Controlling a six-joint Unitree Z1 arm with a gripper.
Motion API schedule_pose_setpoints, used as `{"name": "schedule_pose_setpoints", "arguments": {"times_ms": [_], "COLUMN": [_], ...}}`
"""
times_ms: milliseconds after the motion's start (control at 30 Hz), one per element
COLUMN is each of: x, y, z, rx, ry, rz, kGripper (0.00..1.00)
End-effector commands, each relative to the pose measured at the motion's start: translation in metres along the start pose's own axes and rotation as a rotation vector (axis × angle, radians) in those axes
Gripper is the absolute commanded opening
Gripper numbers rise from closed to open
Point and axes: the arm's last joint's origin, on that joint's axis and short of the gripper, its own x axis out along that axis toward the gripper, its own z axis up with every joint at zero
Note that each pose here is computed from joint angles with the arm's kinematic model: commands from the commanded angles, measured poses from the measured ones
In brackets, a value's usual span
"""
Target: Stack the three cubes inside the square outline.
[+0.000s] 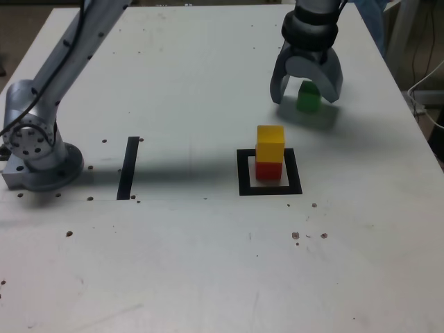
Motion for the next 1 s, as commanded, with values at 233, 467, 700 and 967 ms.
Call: {"name": "schedule_pose_setpoints", "arguments": {"times_ms": [233,467,700,967], "x": [0.0054,0.0053,0.0021,-0.0034], "y": [0.0042,0.0045,0.0055,0.0022], "z": [0.0055,0.0049,0.0034,0.0034], "rx": [-0.025,-0.058,-0.089,-0.085], "ry": [-0.025,-0.026,-0.024,-0.034], "rz": [0.038,0.049,0.076,0.084], "kGripper": [0.78,0.56,0.30,0.16]}}
